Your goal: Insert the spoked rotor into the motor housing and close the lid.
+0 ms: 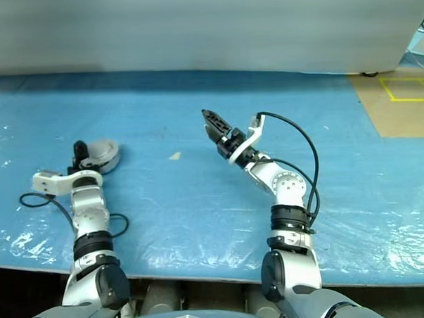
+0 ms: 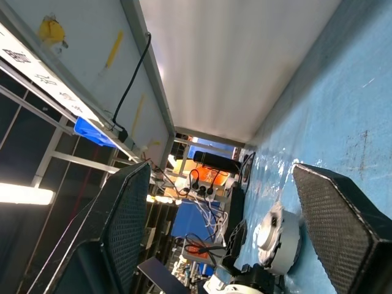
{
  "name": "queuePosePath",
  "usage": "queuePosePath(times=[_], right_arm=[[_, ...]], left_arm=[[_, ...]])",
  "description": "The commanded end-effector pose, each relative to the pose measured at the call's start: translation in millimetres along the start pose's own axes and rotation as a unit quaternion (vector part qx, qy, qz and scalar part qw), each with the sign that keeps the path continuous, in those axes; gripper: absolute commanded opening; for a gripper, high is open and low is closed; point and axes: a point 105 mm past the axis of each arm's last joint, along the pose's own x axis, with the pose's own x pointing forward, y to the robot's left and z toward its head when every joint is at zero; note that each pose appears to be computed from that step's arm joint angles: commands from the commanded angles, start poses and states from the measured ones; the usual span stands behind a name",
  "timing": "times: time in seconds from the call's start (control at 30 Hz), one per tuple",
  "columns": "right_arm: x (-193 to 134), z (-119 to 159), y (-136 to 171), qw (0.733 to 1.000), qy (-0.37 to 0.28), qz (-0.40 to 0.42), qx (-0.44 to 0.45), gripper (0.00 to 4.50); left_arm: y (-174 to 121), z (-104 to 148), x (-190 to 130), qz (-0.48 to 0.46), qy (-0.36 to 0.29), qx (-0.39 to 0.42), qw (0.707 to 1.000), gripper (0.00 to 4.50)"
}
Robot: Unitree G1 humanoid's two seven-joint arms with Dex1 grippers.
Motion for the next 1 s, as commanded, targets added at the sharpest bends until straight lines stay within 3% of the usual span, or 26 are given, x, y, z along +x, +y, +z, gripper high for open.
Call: queuePosePath(times=[0.03,0.2,0.27,0.3,0.43,0.53,0.63,0.8,0.9,1.0], right_arm=[[2,1,11,1.000,0.001,0.021,-0.015,3.90],[3,-2,11,1.000,0.004,0.022,-0.016,3.90],[2,-3,10,1.000,0.006,0.021,-0.017,3.90],[2,-4,10,1.000,0.009,0.020,-0.021,3.90],[2,-11,4,0.992,0.039,-0.004,-0.124,3.90],[1,-9,0,0.970,0.048,-0.022,-0.237,3.90],[-5,3,-1,0.940,0.039,-0.033,-0.337,3.90],[-20,19,4,0.885,0.039,-0.037,-0.463,3.90],[-33,20,5,0.841,0.066,-0.034,-0.536,3.90],[-50,11,0,0.793,0.120,-0.021,-0.597,3.90]], left_arm=[[15,37,2,0.030,-0.070,0.033,0.997,4.47],[19,84,3,0.034,-0.139,0.152,0.978,4.47],[8,93,4,0.002,-0.146,0.197,0.969,4.47],[-11,89,7,-0.049,-0.132,0.233,0.962,4.47],[-98,39,-12,-0.308,-0.031,0.267,0.913,4.47],[-127,-2,-41,-0.428,0.062,0.293,0.853,4.47],[-134,-41,-76,-0.519,0.150,0.333,0.773,4.47],[-122,-83,-119,-0.593,0.255,0.354,0.677,4.47],[-115,-91,-128,-0.608,0.273,0.367,0.649,4.47],[-116,-92,-128,-0.615,0.274,0.367,0.642,4.47]])
